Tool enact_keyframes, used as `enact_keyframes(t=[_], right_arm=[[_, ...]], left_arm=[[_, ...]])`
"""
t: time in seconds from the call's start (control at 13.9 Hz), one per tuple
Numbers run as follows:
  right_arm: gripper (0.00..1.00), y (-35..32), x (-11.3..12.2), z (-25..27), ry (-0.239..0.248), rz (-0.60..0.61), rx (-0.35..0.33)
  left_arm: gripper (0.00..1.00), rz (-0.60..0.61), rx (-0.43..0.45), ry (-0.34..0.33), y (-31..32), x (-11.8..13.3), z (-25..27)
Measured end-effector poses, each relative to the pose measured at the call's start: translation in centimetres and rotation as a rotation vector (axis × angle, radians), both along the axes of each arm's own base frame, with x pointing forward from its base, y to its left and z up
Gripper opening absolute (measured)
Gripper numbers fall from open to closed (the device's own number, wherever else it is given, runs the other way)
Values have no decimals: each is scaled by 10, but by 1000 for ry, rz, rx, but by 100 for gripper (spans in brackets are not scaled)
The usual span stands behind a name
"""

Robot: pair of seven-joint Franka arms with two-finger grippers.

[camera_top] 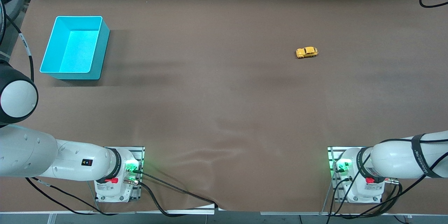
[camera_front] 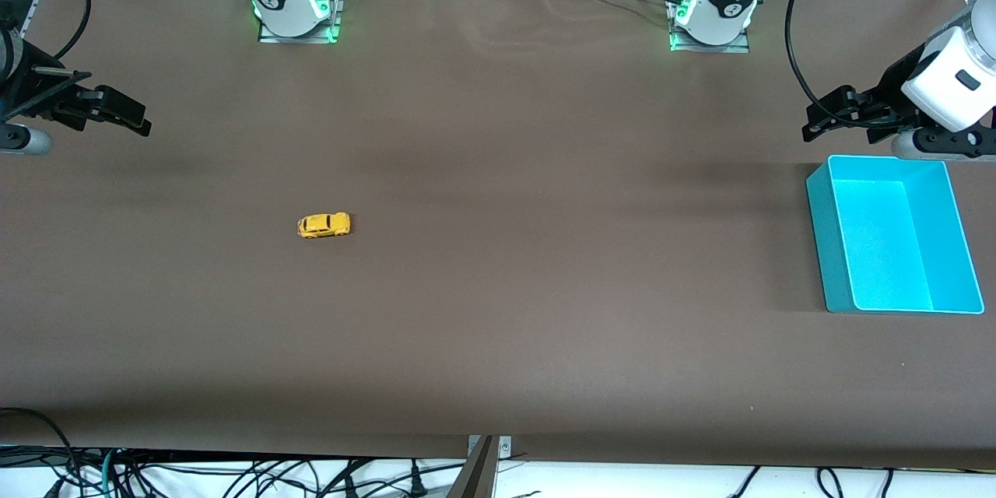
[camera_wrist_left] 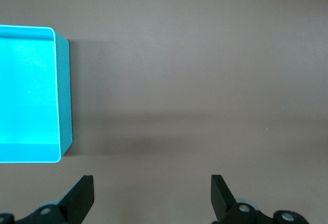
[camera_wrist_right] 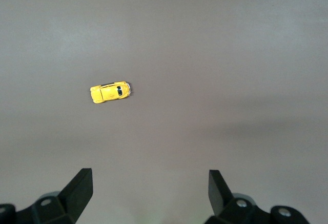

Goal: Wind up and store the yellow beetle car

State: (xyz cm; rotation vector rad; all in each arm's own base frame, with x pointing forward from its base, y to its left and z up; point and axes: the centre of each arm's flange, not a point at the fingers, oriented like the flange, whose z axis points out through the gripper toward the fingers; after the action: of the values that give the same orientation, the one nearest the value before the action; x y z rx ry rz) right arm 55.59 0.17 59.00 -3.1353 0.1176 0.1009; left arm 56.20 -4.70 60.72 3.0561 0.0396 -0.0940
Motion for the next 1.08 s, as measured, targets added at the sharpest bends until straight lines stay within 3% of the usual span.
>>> enact_keyframes(t=[0.29, 1.08], right_arm=[[100, 2, 2, 1, -17, 4, -2], [100, 3, 8, -11, 5, 6, -5]], left_arm=[[100, 0, 0, 0, 0, 0, 0], [100, 0, 0, 0, 0, 0, 0]])
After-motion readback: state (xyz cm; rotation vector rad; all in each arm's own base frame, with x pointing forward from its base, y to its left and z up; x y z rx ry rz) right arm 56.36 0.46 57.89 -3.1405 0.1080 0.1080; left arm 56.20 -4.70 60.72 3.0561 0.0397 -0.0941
